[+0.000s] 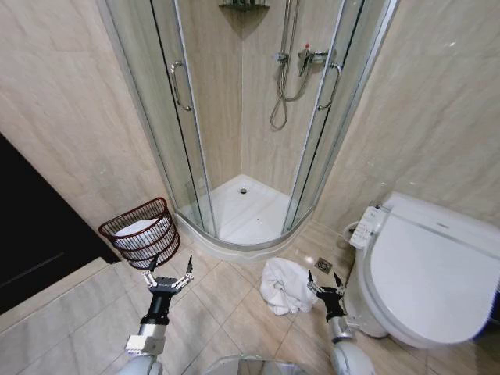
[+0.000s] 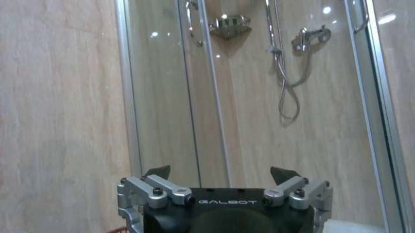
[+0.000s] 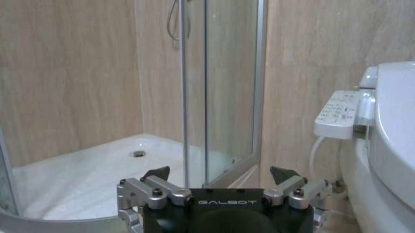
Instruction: Discard the used towel into the hamper.
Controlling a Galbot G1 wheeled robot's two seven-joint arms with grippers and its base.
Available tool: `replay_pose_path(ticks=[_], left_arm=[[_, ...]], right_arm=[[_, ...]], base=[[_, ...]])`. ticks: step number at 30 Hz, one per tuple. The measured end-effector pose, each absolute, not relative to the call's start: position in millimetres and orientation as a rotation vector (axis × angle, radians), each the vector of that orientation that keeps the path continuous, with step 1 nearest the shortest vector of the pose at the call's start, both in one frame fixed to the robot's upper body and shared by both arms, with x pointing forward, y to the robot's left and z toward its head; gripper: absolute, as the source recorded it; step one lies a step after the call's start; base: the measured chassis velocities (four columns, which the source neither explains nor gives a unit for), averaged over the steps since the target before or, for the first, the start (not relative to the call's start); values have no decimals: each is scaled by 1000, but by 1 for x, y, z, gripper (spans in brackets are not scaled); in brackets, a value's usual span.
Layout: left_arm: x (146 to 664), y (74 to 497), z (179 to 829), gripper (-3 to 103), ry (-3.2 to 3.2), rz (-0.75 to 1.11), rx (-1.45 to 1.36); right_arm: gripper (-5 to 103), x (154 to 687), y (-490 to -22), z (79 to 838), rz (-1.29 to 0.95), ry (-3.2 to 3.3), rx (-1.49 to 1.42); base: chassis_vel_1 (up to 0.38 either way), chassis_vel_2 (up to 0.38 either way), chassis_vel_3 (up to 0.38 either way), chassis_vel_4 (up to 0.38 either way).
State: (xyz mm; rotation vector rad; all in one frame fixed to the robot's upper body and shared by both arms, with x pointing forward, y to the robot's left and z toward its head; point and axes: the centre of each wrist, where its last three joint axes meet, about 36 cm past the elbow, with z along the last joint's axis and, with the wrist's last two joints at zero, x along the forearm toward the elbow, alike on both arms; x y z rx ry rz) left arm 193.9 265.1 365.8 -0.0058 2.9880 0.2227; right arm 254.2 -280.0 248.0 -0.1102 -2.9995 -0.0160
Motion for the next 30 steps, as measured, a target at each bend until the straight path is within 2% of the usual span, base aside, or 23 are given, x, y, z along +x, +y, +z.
replay_pose_path(ticks=[17, 30], left_arm=[[188, 268, 351, 100, 3020, 216, -14], [187, 269, 353, 100, 3017, 212, -31]], right_arm=[[100, 245, -269, 259, -39, -3006, -113], [100, 237, -249, 270, 11, -3047, -229]], base=[[0, 0, 0, 0], [0, 0, 0, 0]])
